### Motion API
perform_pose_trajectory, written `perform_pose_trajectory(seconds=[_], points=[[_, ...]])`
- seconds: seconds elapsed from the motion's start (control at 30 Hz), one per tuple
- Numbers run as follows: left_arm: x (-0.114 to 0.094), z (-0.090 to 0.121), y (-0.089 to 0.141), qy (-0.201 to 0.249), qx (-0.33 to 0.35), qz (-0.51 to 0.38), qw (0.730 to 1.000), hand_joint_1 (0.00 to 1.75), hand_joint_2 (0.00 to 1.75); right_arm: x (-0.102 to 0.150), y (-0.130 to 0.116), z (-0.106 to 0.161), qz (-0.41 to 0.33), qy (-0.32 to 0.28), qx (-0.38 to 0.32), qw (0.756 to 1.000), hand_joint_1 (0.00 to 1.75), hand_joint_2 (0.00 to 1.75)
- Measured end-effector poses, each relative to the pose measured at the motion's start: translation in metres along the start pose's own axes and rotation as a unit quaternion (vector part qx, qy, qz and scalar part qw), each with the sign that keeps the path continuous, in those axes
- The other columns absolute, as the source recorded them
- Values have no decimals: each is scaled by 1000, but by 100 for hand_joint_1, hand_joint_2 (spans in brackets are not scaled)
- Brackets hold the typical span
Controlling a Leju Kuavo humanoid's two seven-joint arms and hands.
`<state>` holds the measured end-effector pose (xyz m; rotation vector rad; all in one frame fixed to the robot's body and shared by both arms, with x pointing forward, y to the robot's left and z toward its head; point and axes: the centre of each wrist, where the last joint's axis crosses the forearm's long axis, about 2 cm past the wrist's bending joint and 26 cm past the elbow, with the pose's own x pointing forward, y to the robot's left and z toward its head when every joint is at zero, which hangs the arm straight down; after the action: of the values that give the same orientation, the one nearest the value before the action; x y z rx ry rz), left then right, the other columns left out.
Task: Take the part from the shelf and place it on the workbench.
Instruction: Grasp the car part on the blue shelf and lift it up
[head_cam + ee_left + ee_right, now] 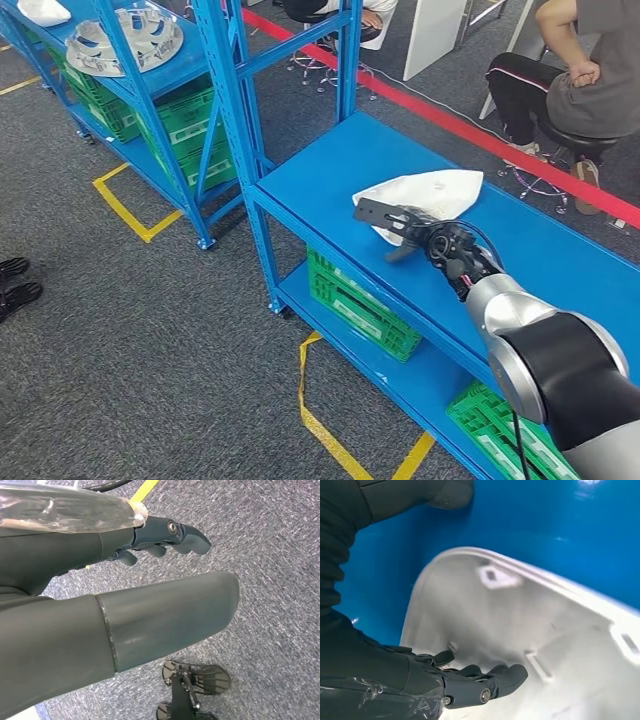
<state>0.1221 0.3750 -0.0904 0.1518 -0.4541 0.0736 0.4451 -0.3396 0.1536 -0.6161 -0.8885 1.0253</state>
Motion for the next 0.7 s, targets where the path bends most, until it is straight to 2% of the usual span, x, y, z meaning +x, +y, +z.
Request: perform_pose_trajectory(seconds=[0.6, 0.7], points=[[0, 0, 0, -2, 0, -2, 1000, 0, 0, -1, -11, 0, 14, 2, -33, 999, 0, 175], [-1, 0, 0, -13, -8, -6, 1000, 0, 0, -4, -12, 1, 15, 8, -39, 999, 0, 175]])
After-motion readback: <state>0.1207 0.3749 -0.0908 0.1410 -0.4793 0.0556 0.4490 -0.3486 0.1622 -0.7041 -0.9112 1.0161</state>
